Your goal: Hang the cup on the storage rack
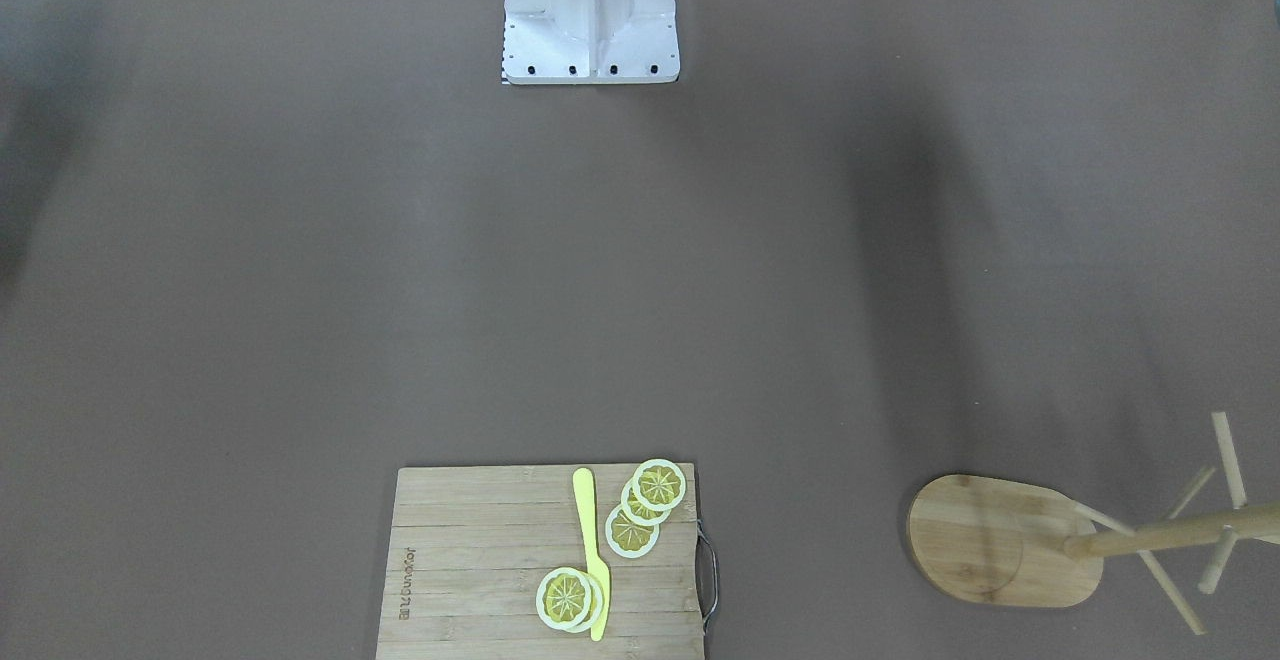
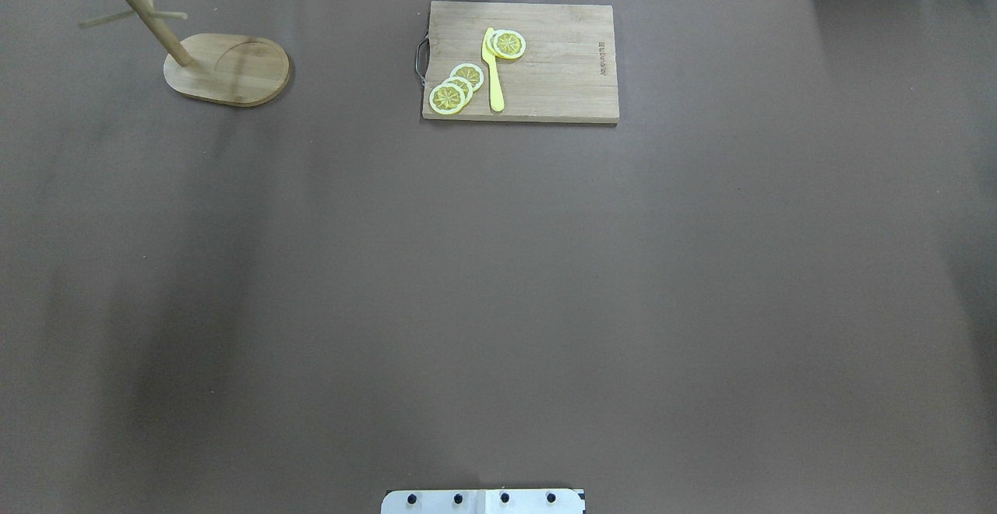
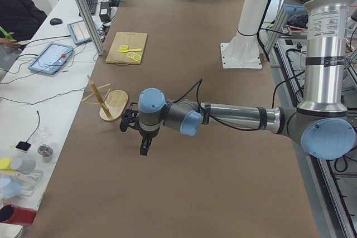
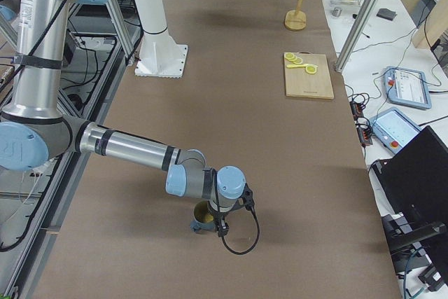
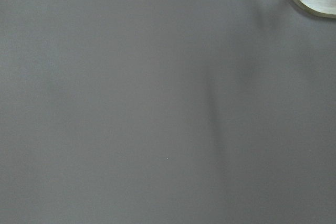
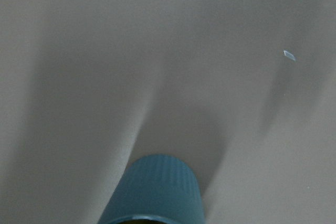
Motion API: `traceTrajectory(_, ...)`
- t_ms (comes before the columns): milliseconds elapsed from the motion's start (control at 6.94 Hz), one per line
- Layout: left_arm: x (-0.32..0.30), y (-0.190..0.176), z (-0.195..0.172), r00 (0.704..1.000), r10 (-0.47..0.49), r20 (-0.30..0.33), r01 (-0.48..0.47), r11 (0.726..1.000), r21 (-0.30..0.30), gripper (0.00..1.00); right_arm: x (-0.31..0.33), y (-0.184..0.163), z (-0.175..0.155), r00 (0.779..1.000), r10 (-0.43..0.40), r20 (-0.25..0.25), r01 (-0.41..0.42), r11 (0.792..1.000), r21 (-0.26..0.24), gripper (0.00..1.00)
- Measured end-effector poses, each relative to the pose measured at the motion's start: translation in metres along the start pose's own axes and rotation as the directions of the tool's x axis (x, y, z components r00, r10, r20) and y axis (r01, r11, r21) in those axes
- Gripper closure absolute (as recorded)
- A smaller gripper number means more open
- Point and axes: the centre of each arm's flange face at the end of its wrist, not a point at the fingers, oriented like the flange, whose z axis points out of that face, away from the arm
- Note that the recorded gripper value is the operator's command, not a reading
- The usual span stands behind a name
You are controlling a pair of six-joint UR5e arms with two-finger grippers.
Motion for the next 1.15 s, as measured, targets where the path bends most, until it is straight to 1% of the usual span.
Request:
traceTrajectory(144,0.001,-0.001,0.000,1.000,0.001,0.000,-0.001,1.000,0.001,0.01,0.001,0.002,0.002,1.000,-0.008,-0.001,0.008,1.000,-0.005,0.02)
traceTrajectory(432,0.001,-0.003,-0.001,1.000,0.003,-0.001,-0.003,1.000,0.003,0.01,0.005,0.005,0.006,1.000,-0.024,-0.003,0.024,1.000,-0.015,0.89)
traceTrajectory(721,0.000,-0.004,0.001,1.000,-0.001,0.000,0.001,1.000,0.000,0.01,0.007,0.000,0.005,0.997,-0.067,-0.029,0.066,0.998,-0.019,1.00)
traceTrajectory(1009,-0.002,-0.005,0.004,1.000,-0.004,0.000,0.004,1.000,-0.005,0.01,0.007,-0.004,0.004,0.995,-0.091,-0.041,0.091,0.996,-0.014,1.00)
traceTrajectory(1153,-0.002,-0.005,0.004,1.000,-0.004,0.000,0.004,1.000,-0.005,0.01,0.003,-0.007,-0.001,0.995,-0.091,-0.040,0.091,0.996,-0.004,1.00)
